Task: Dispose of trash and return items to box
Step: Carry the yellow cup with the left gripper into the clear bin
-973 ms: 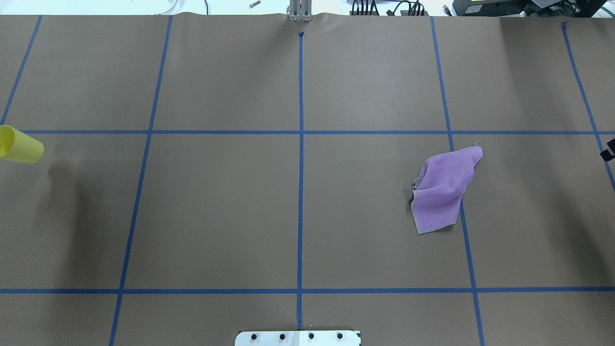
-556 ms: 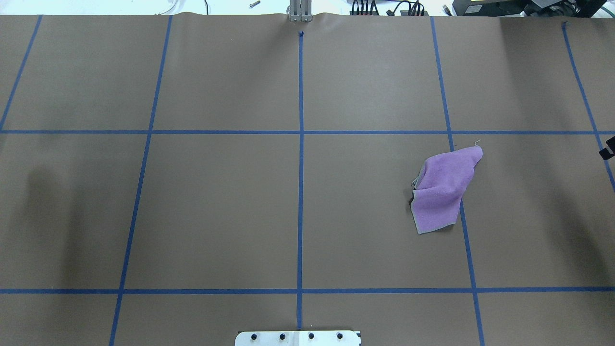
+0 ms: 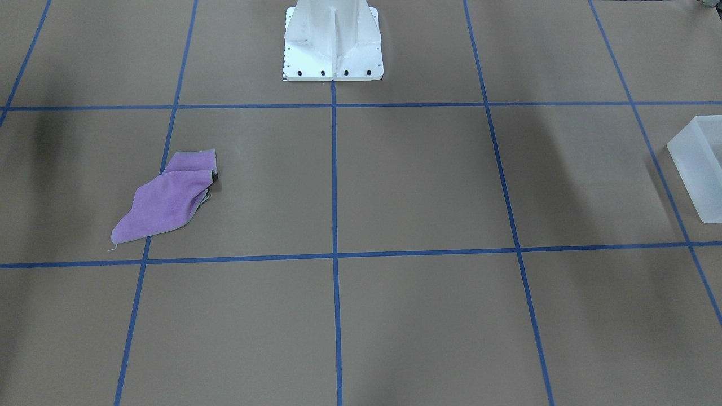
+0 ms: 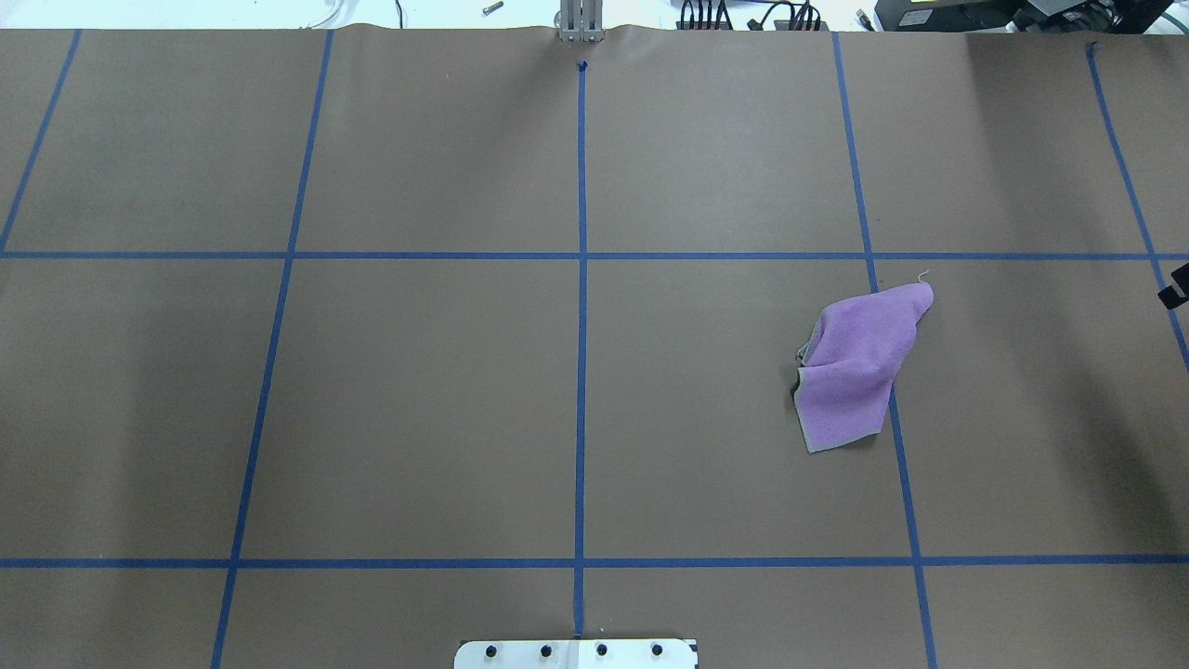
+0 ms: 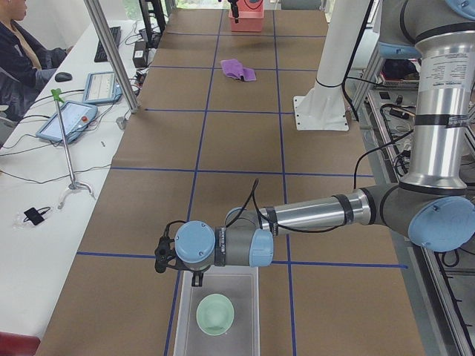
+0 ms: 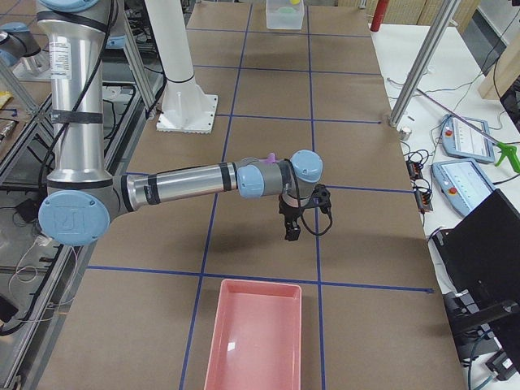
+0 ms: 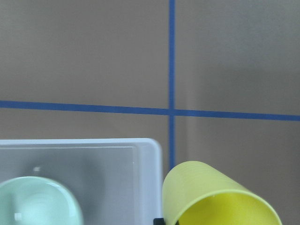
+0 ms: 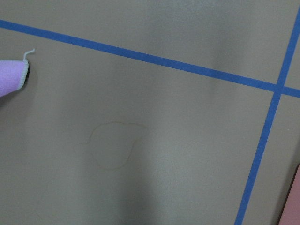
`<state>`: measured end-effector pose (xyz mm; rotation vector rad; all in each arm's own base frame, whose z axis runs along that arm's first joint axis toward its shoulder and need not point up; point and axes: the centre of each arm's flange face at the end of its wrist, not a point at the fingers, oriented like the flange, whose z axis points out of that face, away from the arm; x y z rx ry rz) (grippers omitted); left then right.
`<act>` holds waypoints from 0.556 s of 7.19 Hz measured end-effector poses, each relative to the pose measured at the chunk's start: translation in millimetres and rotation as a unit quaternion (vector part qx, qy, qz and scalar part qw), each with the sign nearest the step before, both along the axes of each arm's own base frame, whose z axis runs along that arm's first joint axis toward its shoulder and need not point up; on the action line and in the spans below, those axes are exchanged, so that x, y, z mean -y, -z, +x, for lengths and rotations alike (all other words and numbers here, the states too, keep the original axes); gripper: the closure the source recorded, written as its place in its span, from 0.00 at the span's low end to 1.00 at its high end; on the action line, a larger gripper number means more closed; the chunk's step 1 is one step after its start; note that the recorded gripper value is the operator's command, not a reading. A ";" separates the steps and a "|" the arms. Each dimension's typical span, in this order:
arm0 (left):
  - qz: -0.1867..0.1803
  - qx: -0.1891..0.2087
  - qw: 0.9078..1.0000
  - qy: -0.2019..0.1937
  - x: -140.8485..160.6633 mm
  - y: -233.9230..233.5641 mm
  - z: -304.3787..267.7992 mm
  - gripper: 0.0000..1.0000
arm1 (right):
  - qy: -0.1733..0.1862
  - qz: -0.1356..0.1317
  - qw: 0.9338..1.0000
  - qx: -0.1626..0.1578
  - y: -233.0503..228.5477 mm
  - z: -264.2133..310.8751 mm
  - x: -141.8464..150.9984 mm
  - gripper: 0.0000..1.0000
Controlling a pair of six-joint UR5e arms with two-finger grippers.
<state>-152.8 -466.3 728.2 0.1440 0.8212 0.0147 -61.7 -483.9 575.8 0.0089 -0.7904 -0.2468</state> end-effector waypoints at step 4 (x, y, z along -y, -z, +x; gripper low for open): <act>-0.016 0.031 0.998 -0.055 -29.9 -95.5 -13.8 1.00 | 0.001 0.000 1.000 0.000 0.9 -1.7 2.7 0.00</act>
